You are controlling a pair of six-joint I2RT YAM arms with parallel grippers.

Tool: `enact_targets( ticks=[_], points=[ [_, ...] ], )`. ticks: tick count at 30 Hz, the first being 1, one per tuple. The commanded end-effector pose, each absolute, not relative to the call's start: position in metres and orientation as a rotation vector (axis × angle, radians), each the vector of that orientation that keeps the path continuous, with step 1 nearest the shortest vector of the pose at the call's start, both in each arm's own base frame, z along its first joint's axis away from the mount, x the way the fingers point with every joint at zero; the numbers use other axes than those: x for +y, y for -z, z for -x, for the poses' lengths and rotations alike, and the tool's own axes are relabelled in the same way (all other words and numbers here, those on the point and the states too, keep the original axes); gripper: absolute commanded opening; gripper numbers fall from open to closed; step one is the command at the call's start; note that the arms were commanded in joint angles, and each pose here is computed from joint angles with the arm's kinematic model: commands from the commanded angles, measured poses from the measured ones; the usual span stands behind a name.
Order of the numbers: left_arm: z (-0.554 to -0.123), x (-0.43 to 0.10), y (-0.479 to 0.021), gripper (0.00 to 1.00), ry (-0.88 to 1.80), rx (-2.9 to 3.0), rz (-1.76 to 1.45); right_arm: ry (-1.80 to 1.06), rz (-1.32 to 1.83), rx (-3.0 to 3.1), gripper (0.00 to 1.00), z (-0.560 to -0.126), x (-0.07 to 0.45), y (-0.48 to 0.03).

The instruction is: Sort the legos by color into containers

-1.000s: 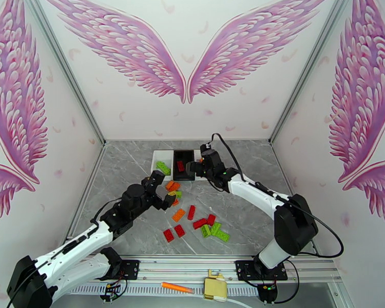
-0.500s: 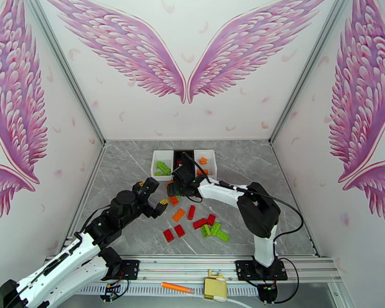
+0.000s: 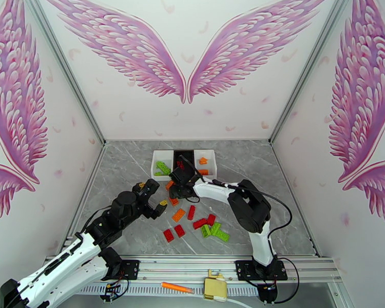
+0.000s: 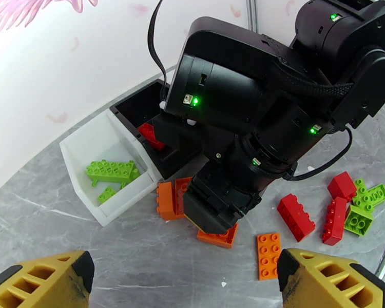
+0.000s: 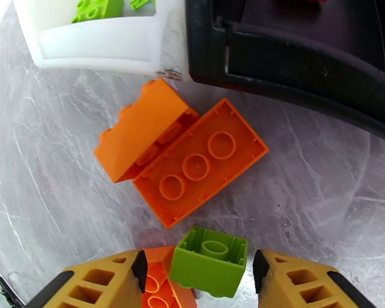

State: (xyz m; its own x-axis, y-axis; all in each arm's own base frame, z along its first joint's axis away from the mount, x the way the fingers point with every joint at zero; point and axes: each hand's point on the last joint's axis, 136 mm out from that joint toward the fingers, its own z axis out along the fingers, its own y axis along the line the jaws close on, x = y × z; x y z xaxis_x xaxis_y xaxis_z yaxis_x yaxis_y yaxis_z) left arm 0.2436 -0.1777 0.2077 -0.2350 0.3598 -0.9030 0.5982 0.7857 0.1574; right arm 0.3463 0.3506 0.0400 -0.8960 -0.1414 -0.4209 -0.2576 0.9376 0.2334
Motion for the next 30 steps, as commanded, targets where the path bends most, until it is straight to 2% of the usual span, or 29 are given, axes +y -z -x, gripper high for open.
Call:
enact_targets(
  ticks=[1,10,14,30],
  points=[
    [-0.241,-0.182,-0.199,0.99,0.28,1.861,-0.77,-0.366,0.267,2.706,0.48,-0.348,0.346,-0.035],
    [-0.236,-0.192,-0.194,0.99,0.317,1.873,-0.815,-0.31,0.251,2.711,0.41,-0.352,0.335,-0.031],
    [-0.234,-0.193,-0.192,0.99,0.323,1.877,-0.823,-0.312,0.258,2.682,0.36,-0.356,0.334,-0.042],
    [-0.234,-0.192,-0.193,0.99,0.317,1.88,-0.814,-0.405,0.321,2.465,0.35,-0.391,0.349,-0.122]
  ],
)
